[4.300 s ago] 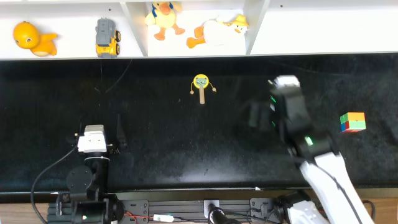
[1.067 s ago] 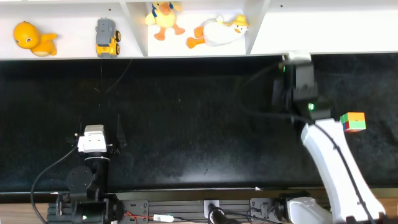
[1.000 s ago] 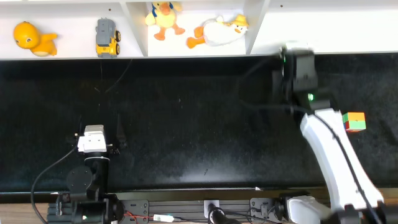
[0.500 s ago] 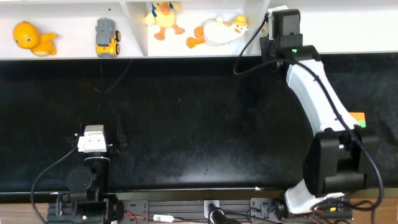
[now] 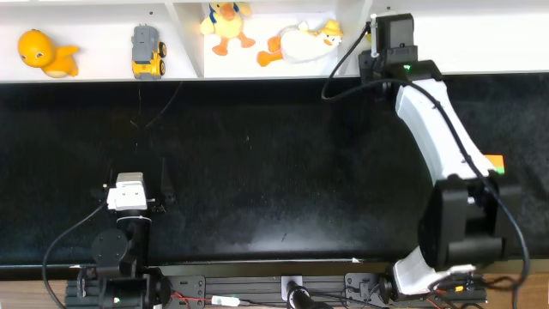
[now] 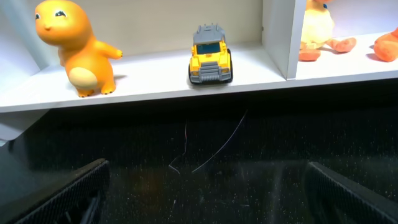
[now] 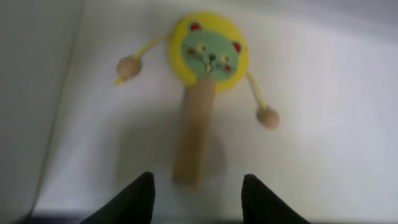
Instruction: Store Toys
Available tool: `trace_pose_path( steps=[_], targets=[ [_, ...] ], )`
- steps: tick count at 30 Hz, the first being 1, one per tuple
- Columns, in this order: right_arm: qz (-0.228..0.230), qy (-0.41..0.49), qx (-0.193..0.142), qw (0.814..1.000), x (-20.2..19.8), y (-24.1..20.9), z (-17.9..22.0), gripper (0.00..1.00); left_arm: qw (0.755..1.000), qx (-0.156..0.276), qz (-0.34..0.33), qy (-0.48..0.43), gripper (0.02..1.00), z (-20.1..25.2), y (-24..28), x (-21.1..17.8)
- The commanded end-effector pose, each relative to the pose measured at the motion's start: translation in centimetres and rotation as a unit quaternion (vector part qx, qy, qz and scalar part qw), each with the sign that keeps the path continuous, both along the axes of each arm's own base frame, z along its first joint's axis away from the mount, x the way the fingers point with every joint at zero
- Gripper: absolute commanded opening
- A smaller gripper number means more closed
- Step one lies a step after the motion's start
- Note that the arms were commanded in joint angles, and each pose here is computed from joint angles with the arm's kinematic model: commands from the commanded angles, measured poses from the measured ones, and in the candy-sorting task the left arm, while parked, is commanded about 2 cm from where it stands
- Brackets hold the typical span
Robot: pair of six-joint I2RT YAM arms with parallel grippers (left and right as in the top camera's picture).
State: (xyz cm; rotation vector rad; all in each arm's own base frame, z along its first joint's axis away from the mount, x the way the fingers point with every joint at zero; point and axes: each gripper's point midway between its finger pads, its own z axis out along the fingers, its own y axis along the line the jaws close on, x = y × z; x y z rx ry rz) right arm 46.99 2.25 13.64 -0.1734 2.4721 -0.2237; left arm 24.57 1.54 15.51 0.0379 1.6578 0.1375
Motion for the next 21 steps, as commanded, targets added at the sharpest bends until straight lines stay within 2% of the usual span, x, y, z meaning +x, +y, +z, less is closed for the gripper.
trace_pose_path(
  steps=[1, 3, 6, 14, 21],
  targets=[
    [0.006, -0.042, 0.000, 0.999, -4.5, -0.3, 4.3, 0.669, 1.000, 0.008, -0.003, -0.003, 0.998, 0.1, -0.2, 0.0],
    [0.006, -0.050, 0.001, 0.999, -7.3, -0.7, 4.7, 0.763, 1.000, 0.008, -0.003, -0.003, 0.998, 0.1, -0.2, 0.0],
    [0.007, -0.059, 0.003, 0.998, -11.4, -1.1, 5.0, 0.996, 1.000, 0.008, -0.003, -0.003, 0.998, 0.1, -0.2, 0.0],
    [0.007, -0.047, 0.001, 0.999, -19.2, -2.1, 5.2, 0.996, 1.000, 0.008, -0.003, -0.003, 0.998, 0.1, -0.2, 0.0],
    [0.007, -0.036, 0.000, 0.999, -20.6, -2.3, 5.1, 0.996, 1.000, 0.008, -0.003, -0.003, 0.998, 0.1, -0.2, 0.0]
  ],
)
